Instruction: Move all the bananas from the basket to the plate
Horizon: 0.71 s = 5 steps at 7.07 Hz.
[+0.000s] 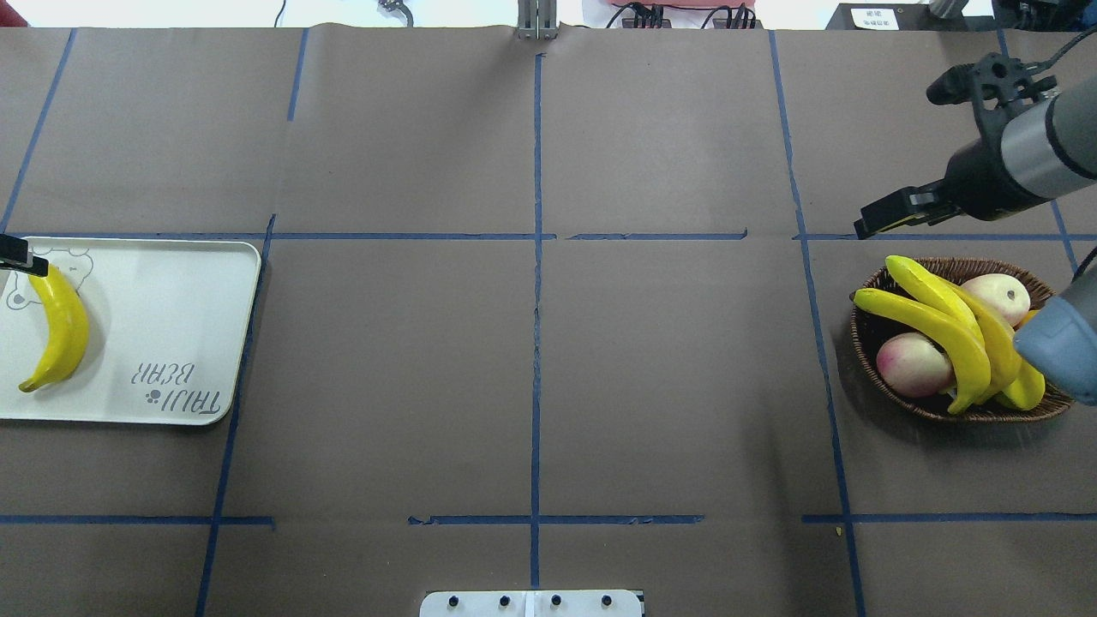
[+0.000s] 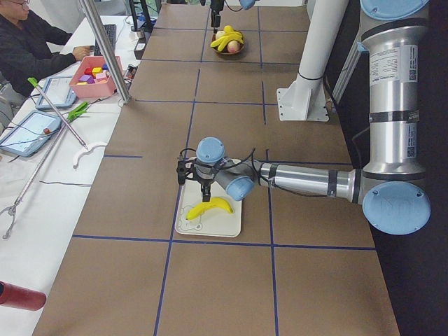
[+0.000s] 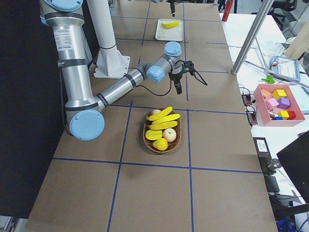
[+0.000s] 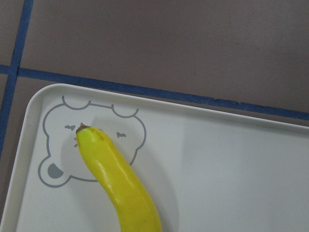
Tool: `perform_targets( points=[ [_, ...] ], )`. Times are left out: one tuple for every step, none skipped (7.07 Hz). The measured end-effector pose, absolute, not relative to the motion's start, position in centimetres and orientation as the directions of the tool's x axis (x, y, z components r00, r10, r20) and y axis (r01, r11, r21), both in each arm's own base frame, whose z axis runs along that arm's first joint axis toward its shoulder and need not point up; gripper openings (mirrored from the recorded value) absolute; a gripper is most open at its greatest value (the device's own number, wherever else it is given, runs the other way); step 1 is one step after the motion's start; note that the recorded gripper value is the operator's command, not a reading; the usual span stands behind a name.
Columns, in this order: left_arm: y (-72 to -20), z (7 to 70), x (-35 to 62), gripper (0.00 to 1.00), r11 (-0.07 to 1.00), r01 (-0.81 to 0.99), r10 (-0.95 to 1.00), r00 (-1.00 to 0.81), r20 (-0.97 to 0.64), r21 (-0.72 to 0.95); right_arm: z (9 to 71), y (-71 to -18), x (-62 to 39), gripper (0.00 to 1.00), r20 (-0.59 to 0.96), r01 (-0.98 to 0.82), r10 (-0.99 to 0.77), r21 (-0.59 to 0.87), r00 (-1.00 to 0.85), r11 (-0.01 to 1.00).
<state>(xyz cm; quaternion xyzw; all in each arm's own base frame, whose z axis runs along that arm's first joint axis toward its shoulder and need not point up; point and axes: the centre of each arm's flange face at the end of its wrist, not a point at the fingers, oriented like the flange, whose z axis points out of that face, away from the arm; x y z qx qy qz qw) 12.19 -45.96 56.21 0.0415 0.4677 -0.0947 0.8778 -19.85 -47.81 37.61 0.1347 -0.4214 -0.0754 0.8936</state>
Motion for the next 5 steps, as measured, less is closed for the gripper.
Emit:
perform_targets(
  points=[
    [-45.8, 54.4, 12.1, 1.0, 0.979, 0.202, -0.125, 0.542, -0.831, -0.016, 40.1, -47.2, -17.7, 1.0, 0.717, 0.04, -0.255, 0.303, 0.649, 0.952],
    [-45.6, 52.7, 11.9, 1.0, 0.98, 0.201, -0.114, 0.538, -0.835, -0.004, 42.4, -45.9, -16.2, 1.0, 0.708, 0.056, -0.249, 0.285, 0.66, 0.957],
    [-45.4, 51.7, 11.8, 1.0, 0.979, 0.202, -0.105, 0.535, -0.838, 0.007, 44.2, -44.4, -15.3, 1.0, 0.714, 0.07, -0.233, 0.251, 0.66, 0.965],
    [-45.3, 51.3, 11.7, 1.0, 0.979, 0.203, -0.101, 0.534, -0.84, 0.012, 45.2, -43.3, -15.0, 1.0, 0.733, 0.088, -0.221, 0.217, 0.643, 0.972],
    [-45.3, 51.1, 11.6, 1.0, 0.979, 0.204, -0.1, 0.533, -0.84, 0.013, 45.7, -42.6, -15.0, 1.0, 0.757, 0.107, -0.214, 0.188, 0.618, 0.976]
  ],
)
